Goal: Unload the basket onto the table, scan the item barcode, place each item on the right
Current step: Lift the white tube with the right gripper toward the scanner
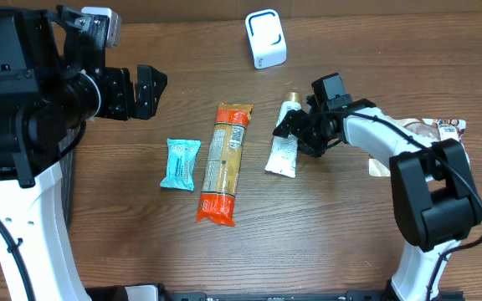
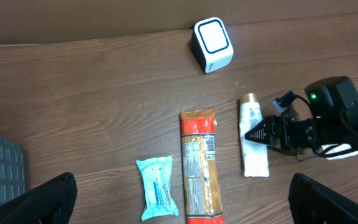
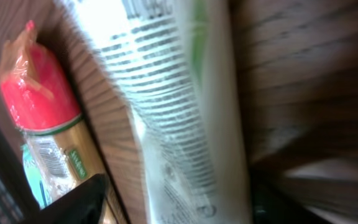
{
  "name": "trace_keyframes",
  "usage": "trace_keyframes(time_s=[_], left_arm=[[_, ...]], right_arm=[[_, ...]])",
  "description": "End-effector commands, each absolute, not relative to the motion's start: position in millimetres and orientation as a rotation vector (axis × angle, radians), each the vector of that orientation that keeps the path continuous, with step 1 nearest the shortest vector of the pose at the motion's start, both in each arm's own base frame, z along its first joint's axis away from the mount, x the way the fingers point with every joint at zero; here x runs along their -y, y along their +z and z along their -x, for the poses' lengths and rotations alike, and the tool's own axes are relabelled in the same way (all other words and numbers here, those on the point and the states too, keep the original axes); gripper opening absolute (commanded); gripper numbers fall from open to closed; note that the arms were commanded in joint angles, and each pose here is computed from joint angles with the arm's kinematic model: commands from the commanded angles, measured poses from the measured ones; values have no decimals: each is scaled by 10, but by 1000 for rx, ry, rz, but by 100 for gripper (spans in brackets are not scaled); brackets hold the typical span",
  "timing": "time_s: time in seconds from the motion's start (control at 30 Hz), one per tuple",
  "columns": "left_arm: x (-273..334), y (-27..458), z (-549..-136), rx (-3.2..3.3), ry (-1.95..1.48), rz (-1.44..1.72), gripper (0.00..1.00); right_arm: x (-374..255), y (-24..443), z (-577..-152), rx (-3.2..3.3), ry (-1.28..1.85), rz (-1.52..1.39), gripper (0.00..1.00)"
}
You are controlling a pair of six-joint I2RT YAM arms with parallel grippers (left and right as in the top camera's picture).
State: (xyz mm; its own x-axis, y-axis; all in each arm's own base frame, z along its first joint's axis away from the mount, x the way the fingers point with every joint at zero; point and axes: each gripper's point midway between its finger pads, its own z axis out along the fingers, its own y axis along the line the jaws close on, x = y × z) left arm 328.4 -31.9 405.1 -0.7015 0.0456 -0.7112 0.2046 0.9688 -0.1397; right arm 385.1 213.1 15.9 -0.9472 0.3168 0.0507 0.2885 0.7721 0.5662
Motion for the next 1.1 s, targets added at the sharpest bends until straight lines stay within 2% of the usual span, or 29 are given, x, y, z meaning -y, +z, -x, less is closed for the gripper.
trace_keyframes(time_s=[0.0, 0.13, 0.3, 0.47, 0.6, 0.73, 1.07], left_arm=[[322, 4067, -3293, -2332, -257, -195, 100], [322, 4067, -3293, -2332, -257, -195, 100], [322, 4067, -3293, -2332, -257, -195, 100], [322, 4067, -3293, -2332, -257, -194, 100], [322, 4067, -3293, -2332, -257, -195, 100], [322, 4067, -3292, -2332, -257, -195, 100], [322, 4067, -3293, -2332, -257, -195, 100]], right_arm=[[-2098, -162, -3728, -2990, 870, -557, 55], [-2107, -154, -3753, -2979, 877, -550, 26], [-2096, -152, -3760, -2977, 878, -553, 4], [-2186, 61, -3804, -2935, 1020, -327, 4], [-2251, 505, -3795, -2825, 1156, -6, 4], [-2235, 926, -3704, -2746, 1140, 184, 4], [-2128, 2027, -3299, -2553, 1123, 335, 4]])
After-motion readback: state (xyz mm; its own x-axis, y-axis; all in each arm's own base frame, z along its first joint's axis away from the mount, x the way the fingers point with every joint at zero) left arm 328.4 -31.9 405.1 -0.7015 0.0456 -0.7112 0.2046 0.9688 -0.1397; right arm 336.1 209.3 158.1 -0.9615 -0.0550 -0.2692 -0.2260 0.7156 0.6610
